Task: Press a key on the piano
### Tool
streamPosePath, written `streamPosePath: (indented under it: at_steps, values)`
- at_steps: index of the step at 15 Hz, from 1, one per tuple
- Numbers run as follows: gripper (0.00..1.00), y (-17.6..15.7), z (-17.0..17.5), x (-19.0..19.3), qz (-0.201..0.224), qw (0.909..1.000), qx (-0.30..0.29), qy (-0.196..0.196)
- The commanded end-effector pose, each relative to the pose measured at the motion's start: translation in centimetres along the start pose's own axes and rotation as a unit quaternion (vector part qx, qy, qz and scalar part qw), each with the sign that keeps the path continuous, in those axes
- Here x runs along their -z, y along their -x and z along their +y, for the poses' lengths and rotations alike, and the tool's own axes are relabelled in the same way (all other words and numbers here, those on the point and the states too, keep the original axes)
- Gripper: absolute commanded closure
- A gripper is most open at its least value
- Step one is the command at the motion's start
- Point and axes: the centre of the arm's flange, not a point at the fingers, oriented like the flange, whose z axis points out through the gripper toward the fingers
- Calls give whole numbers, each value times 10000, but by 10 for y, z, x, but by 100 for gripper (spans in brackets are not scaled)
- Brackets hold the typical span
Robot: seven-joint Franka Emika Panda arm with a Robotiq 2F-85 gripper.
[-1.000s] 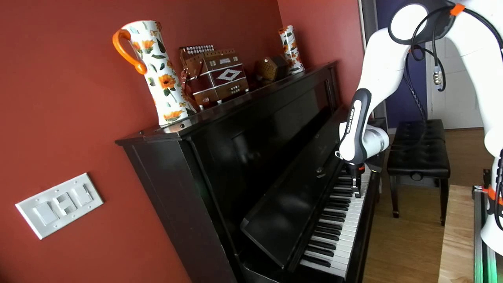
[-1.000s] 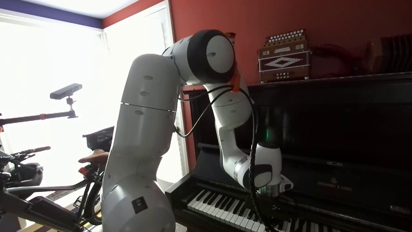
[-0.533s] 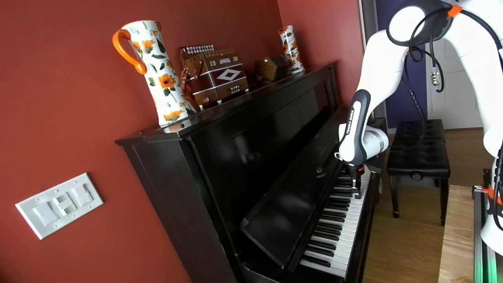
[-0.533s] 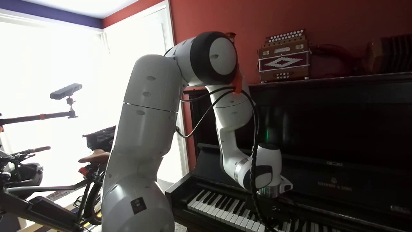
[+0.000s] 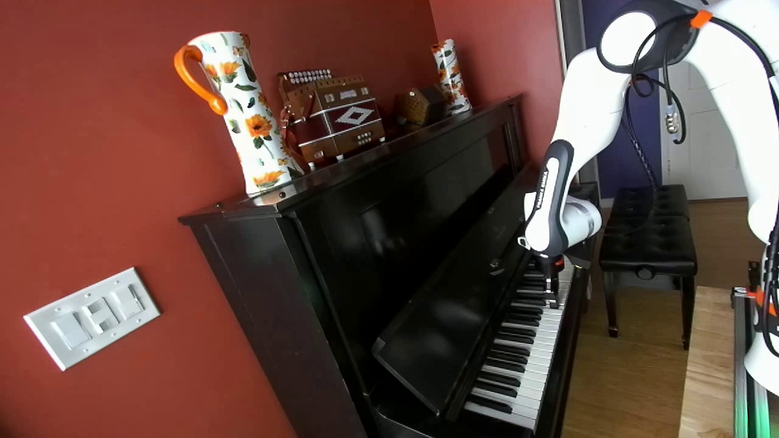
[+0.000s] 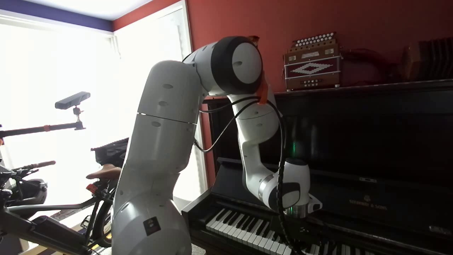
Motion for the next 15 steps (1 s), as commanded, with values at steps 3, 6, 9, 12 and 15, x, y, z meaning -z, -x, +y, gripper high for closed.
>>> streamPosePath:
  at_steps: [3,6,9,12,15]
  values:
    - [100,0,4,-11,-6,10000,17,0]
    - [100,0,4,-13,-25,10000,36,-5]
    - [100,0,5,-17,-59,10000,53,-42]
    - [100,0,5,-18,-65,10000,50,-39]
    - [100,1,8,-12,-25,10000,32,-44]
